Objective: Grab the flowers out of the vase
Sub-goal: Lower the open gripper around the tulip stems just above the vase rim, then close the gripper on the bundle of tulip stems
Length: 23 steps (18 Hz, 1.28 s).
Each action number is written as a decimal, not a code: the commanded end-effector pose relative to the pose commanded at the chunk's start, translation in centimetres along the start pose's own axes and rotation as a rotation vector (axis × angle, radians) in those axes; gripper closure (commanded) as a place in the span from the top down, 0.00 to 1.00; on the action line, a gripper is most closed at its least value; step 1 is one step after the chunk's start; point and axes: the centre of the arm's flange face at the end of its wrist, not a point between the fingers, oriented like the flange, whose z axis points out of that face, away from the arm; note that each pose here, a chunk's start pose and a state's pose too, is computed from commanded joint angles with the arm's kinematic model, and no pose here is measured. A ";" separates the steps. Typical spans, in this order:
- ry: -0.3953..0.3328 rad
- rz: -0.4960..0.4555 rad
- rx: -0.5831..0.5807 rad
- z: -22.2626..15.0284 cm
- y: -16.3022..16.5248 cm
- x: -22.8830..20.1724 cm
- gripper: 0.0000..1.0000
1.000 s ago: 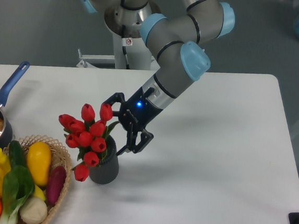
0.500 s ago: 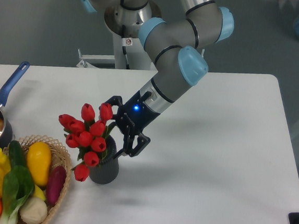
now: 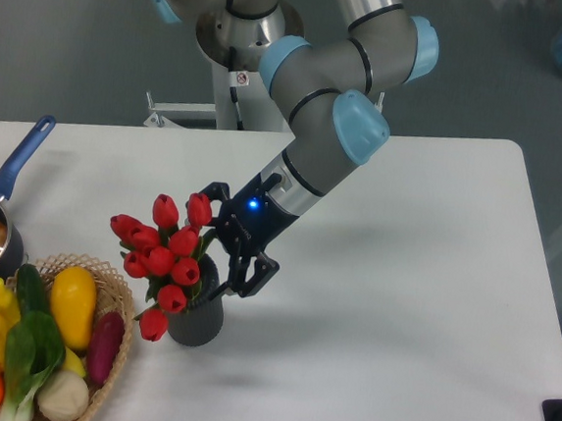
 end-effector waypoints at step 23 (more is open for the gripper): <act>0.029 -0.010 0.043 1.0 -0.3 0.4 1.00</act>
